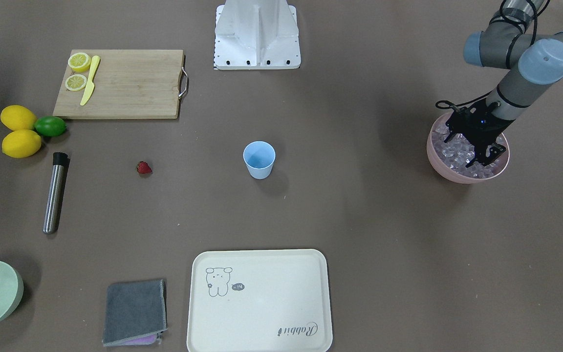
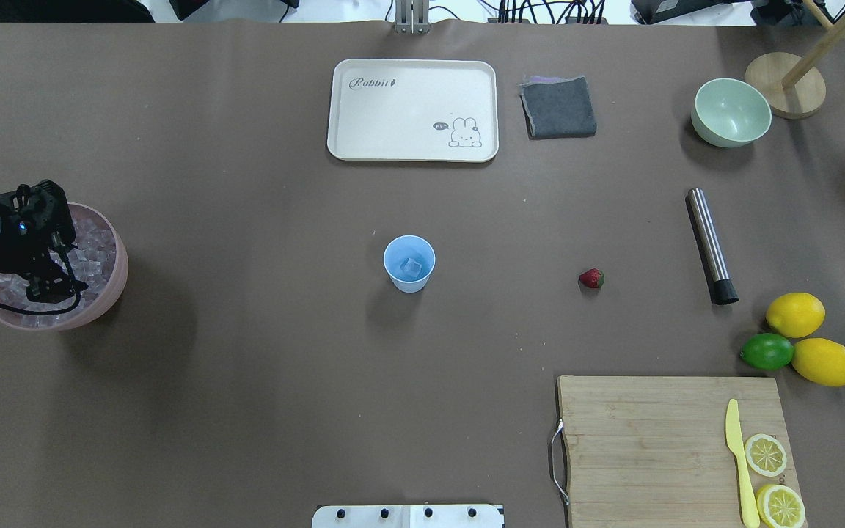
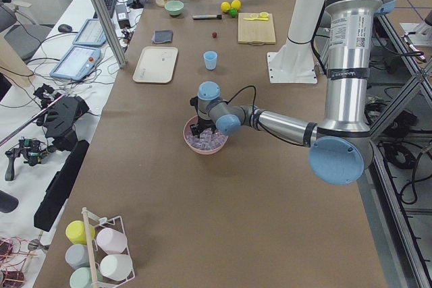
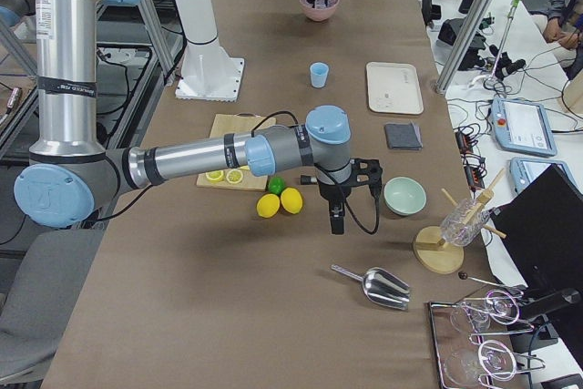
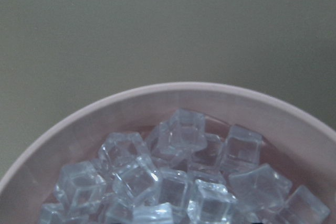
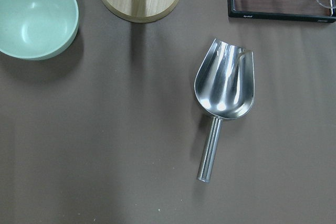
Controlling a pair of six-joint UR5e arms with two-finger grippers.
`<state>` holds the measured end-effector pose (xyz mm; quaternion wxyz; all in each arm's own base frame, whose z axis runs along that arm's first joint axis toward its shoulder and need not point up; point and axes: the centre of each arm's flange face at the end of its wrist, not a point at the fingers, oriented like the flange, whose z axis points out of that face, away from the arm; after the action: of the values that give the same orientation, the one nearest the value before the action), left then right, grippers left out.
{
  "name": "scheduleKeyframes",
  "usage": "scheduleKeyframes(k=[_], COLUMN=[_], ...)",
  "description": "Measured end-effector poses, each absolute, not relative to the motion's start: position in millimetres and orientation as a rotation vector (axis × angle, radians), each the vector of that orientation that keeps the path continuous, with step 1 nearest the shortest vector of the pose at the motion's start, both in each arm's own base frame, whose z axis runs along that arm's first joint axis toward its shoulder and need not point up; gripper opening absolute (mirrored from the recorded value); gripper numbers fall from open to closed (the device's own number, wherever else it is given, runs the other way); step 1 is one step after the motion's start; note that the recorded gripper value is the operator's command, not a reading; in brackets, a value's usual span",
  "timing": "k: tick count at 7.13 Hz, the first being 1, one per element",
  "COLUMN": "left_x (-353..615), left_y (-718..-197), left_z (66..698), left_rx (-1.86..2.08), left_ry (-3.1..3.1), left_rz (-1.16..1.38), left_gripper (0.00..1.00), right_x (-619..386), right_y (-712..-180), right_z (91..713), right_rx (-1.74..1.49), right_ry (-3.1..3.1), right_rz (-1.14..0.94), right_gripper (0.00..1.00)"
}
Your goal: Mash ice and strawberries in cup
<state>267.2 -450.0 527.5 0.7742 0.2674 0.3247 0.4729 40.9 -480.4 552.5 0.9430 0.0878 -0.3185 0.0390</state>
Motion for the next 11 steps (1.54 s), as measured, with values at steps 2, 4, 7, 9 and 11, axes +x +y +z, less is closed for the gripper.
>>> scheduleKeyframes(k=[2,4,7,9,11], left_x=[264,254,236,231,244], left_y=[-452,-450,-474,-515,-549], left_z=[512,482,446,387,322], left_rx=[0.553,0.535,0.552,0.58,0.575], left_ry=[0.704,0.695,0.747,0.826,0.878], left_rz=[1.02,1.017,0.983,0.956,0.933], left_gripper=[0.0,0.0,0.0,0.0,0.0], right_x=[41,41,40,40,40], right_y=[-482,-485,-486,-486,-486], right_z=[550,548,547,547,547], right_rx=[0.177,0.178,0.179,0.178,0.179], right_ry=[-0.652,-0.653,-0.654,-0.655,-0.655], right_rz=[0.1,0.108,0.108,0.109,0.109], right_gripper=[1.0,1.0,1.0,1.0,1.0])
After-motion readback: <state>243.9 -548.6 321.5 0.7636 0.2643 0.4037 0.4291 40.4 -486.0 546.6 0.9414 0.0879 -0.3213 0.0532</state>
